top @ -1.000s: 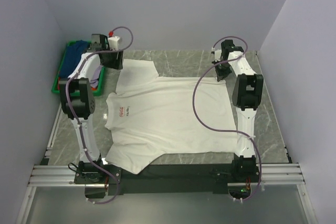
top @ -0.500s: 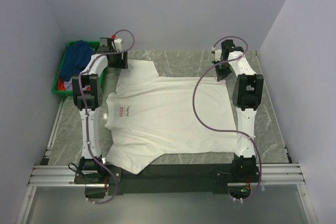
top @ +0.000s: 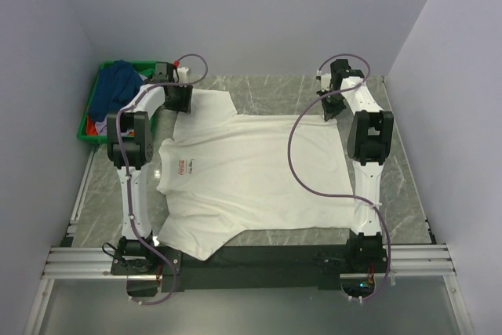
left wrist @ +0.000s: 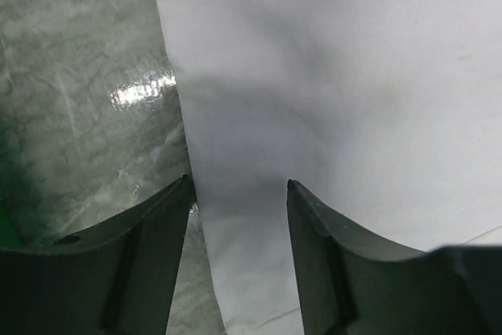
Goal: Fold and stack the t-shirts
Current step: Flatten the tshirt out
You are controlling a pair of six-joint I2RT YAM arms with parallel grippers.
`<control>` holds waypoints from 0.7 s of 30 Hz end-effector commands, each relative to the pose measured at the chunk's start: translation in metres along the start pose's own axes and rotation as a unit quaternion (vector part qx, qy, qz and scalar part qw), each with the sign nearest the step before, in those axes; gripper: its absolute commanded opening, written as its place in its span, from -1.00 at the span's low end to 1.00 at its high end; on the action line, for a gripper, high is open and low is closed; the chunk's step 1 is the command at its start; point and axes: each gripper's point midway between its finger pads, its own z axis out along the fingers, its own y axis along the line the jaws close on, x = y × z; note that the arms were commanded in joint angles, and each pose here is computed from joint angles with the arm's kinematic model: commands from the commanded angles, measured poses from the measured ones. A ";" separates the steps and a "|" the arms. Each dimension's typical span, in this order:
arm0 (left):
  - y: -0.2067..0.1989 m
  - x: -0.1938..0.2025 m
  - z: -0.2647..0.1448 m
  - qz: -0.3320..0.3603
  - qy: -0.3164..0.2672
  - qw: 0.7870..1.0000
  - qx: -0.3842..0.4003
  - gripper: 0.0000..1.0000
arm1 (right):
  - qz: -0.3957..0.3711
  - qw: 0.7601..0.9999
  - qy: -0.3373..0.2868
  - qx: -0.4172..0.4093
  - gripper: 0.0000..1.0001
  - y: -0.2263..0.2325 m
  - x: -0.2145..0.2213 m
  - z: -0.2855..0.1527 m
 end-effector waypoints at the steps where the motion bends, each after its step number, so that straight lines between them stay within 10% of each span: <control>1: 0.001 0.025 -0.004 -0.009 0.046 0.999 -0.017 0.15 | -0.002 0.999 -0.035 0.012 -1.00 -0.006 -0.017 -0.019; 15: 0.006 -0.028 0.028 0.027 -0.012 0.999 -0.041 -0.92 | 0.006 0.996 -0.082 0.035 -1.00 -0.016 -0.044 -0.022; 21: 0.022 -0.094 0.003 0.020 -0.116 0.992 -0.047 -0.99 | 0.026 0.990 -0.122 0.067 -1.00 -0.041 -0.061 -0.037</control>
